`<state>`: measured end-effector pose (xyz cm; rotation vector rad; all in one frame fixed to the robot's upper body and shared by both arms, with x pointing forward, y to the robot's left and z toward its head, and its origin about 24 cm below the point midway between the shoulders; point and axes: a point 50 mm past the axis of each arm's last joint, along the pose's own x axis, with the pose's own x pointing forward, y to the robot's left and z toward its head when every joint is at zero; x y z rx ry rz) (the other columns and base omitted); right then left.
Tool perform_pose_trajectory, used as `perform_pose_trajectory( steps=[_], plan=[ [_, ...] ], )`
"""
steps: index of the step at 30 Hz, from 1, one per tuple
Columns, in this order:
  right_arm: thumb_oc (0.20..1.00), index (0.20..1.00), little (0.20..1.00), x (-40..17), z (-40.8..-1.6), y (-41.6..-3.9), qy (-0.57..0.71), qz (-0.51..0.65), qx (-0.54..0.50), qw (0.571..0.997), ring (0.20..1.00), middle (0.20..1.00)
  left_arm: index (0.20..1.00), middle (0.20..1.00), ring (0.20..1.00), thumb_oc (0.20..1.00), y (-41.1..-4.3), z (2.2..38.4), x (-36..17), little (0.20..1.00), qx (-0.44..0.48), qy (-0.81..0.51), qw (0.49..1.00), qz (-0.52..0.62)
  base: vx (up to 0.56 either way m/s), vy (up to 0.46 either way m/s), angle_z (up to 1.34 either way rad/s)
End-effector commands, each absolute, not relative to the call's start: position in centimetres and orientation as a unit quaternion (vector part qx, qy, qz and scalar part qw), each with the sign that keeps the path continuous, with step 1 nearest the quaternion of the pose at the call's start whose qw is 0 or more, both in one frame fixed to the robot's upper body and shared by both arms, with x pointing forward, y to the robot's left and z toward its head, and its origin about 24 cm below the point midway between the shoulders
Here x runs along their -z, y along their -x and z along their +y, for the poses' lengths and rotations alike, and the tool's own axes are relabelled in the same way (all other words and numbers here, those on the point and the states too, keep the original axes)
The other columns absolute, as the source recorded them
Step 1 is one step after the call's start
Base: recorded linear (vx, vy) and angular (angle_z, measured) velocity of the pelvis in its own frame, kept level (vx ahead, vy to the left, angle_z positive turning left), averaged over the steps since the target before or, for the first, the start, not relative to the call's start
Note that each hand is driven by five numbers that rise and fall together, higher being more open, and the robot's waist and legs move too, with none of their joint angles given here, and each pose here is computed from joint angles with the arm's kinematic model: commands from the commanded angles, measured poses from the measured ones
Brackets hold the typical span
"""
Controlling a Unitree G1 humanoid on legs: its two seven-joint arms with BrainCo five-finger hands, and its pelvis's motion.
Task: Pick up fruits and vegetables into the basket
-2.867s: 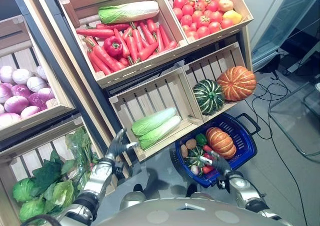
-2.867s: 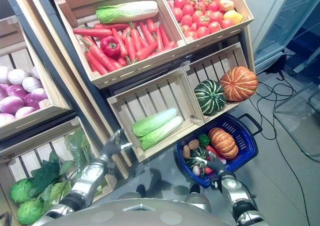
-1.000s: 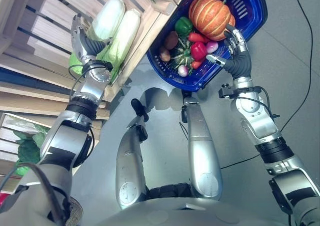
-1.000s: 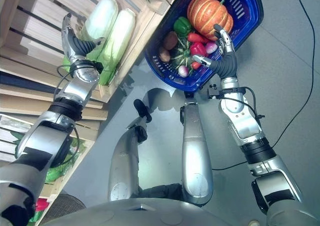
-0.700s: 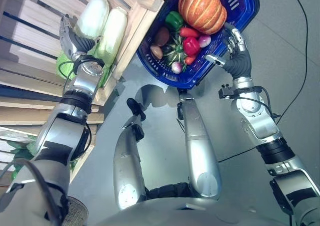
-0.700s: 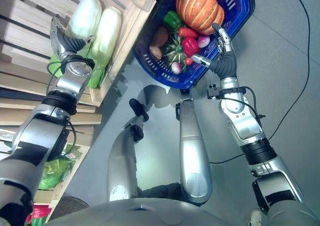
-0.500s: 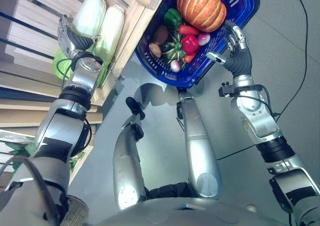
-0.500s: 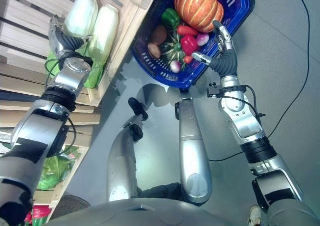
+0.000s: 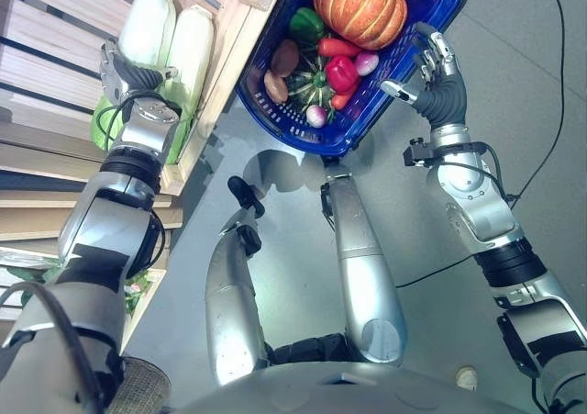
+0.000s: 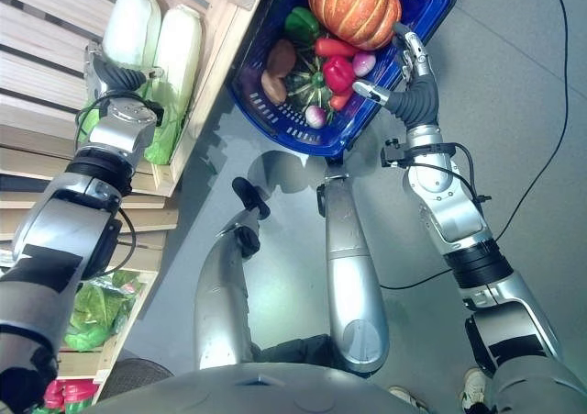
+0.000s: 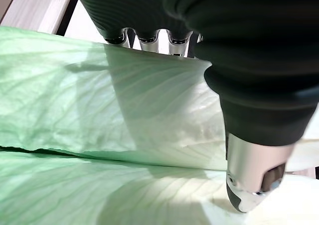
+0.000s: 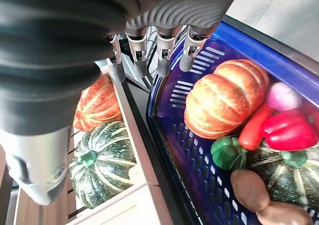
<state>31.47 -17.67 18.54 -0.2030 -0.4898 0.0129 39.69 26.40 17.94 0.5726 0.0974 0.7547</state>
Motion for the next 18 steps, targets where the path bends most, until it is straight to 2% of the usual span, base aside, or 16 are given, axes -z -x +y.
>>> perform_pose_trajectory(
  steps=[1,6,9,10,18],
  plan=[
    [1.000,1.000,1.000,-19.4,-17.1,-30.6,0.074,-0.271,-0.020,0.960,1.000,1.000,1.000,1.000,1.000,1.000,-37.0,30.7,-12.0,1.000,-0.370,-0.282,0.857,0.222,0.02,-0.003,-0.04],
    [1.000,1.000,1.000,-19.5,-17.2,-30.6,0.075,-0.272,-0.022,0.959,1.000,1.000,1.000,1.000,1.000,1.000,-36.1,31.6,-11.0,1.000,-0.365,-0.311,0.835,0.271,0.01,0.000,-0.07],
    [1.000,1.000,1.000,-19.6,-17.3,-30.6,0.077,-0.274,-0.023,0.958,1.000,1.000,0.344,0.344,0.344,0.344,-35.8,32.0,-10.7,0.344,-0.367,-0.329,0.821,0.286,0.00,0.000,-0.05],
    [1.000,1.000,1.000,-19.6,-17.2,-30.6,0.077,-0.274,-0.023,0.958,1.000,1.000,0.200,0.200,0.200,0.200,-35.6,32.1,-10.6,0.200,-0.367,-0.334,0.818,0.291,0.00,0.009,-0.04],
    [1.000,1.000,1.000,-19.5,-17.0,-30.3,0.076,-0.280,-0.029,0.957,1.000,1.000,0.200,0.200,0.200,0.200,-35.5,31.5,-9.2,0.200,-0.349,-0.296,0.838,0.295,0.00,0.004,-0.01]
  ],
)
